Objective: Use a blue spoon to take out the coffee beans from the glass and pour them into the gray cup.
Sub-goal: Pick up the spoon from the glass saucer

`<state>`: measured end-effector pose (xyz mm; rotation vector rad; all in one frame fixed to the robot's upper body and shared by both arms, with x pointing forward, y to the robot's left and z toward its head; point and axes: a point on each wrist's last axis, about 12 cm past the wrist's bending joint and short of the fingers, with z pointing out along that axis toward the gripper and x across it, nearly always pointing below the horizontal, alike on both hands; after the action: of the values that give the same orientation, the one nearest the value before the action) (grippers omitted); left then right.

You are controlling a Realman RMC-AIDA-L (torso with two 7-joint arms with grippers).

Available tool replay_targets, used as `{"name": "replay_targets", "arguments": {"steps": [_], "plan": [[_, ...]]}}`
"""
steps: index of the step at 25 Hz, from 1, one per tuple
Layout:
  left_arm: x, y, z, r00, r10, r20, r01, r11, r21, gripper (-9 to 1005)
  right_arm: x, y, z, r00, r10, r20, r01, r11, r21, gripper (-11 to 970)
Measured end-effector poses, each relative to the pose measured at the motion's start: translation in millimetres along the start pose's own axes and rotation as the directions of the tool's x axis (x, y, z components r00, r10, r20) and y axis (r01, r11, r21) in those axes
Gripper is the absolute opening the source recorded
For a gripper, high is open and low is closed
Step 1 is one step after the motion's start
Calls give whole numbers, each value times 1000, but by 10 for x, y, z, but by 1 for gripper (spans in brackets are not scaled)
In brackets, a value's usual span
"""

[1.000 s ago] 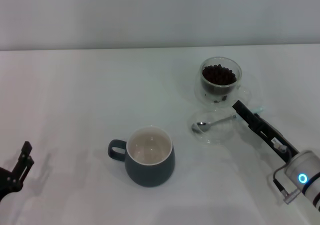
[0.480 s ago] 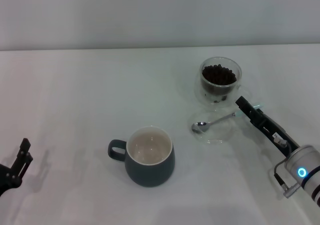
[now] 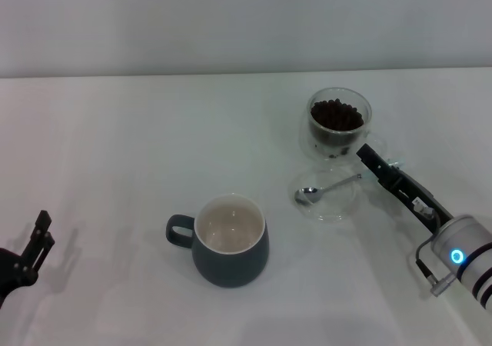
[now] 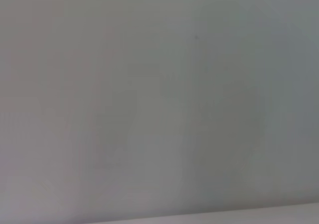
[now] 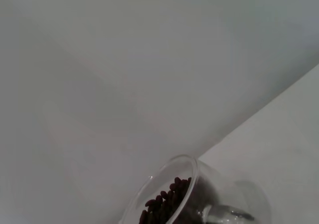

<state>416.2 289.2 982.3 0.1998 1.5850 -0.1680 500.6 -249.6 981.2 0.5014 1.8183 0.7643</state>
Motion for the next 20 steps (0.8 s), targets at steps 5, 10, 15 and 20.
{"name": "replay_targets", "arguments": {"steps": [5, 10, 15, 20], "plan": [[-1, 7, -2, 1000, 1, 0, -1, 1000, -2, 760, 2, -2, 3, 1000, 0, -3, 0, 1000, 2, 711], [0, 10, -4, 1000, 1, -1, -1, 1000, -3, 758, 3, -1, 2, 1000, -1, -3, 1, 1000, 2, 709], [3, 29, -17, 1000, -2, -1, 2, 1000, -20, 757, 3, 1, -2, 1000, 0, -2, 0, 1000, -2, 655], [4, 33, -20, 1000, -3, -2, 3, 1000, -24, 756, 1, -3, -7, 1000, -3, -2, 3, 1000, -3, 493]]}}
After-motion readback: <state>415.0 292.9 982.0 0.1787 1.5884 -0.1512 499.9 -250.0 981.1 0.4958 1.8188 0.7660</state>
